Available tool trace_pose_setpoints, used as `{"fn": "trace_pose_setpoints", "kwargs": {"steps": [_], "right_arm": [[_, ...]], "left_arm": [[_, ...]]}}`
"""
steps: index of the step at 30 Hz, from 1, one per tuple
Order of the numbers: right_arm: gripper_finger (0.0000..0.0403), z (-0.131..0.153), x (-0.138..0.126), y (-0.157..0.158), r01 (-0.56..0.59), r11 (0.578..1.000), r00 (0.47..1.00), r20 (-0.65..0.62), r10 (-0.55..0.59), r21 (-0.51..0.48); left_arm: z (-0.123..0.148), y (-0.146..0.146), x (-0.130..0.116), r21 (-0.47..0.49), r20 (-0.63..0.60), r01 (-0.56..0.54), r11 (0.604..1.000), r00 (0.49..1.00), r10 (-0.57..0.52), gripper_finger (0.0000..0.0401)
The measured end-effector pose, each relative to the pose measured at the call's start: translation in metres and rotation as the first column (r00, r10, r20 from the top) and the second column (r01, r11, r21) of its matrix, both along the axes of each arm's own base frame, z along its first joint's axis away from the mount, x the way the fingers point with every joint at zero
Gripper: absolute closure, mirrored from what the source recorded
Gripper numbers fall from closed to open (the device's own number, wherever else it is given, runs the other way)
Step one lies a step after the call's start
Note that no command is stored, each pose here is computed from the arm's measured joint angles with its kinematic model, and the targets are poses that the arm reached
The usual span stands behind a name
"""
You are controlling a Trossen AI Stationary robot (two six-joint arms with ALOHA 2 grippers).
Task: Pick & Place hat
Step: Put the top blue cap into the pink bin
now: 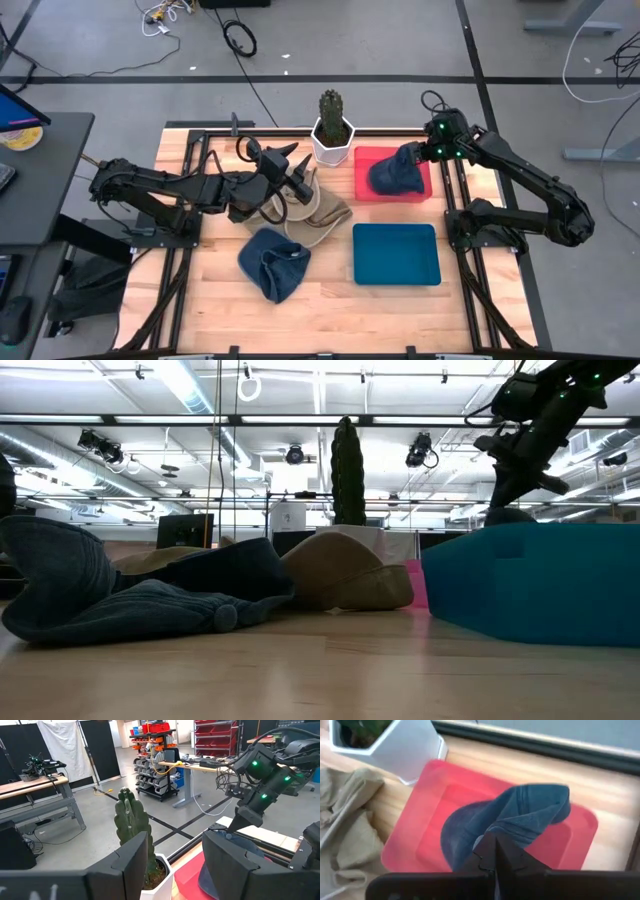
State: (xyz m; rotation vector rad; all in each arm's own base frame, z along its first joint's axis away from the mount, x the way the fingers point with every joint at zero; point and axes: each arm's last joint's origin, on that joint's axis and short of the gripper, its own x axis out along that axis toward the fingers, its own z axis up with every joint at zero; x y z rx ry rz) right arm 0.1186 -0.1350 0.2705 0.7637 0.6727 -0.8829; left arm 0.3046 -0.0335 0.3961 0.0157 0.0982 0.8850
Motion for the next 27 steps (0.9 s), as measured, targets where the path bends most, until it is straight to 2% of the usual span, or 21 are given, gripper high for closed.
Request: {"fn": "trace_pose_setpoints", "kwargs": {"steps": [5,9,21,27], "right_arm": [[0.0403,0.002,0.002,-0.001,-0.023,1.0,0.999,0.036,0.023,-0.005],[0.0403,-0.001,0.003,0.001,-0.052,0.999,0.999,0.015,0.052,-0.013],[0.0403,-0.051,0.002,0.011,-0.021,0.994,1.0,-0.019,0.023,0.109],[0.0403,-0.043,0.002,0.013,0.005,0.992,0.999,0.045,-0.01,0.127]], "left_arm": [[0.0,0.0,0.0,0.0,0.0,0.0,1.0,1.0,0.0,0.0208],[0.0,0.0,0.0,-0.001,0.001,0.0,1.0,1.0,0.0,0.0208],[0.0,0.0,0.0,0.0,0.001,0.0,1.0,1.0,0.0,0.0208],[0.0,0.001,0.0,0.0,0.0,-0.004,1.0,1.0,0.004,0.0208]]}}
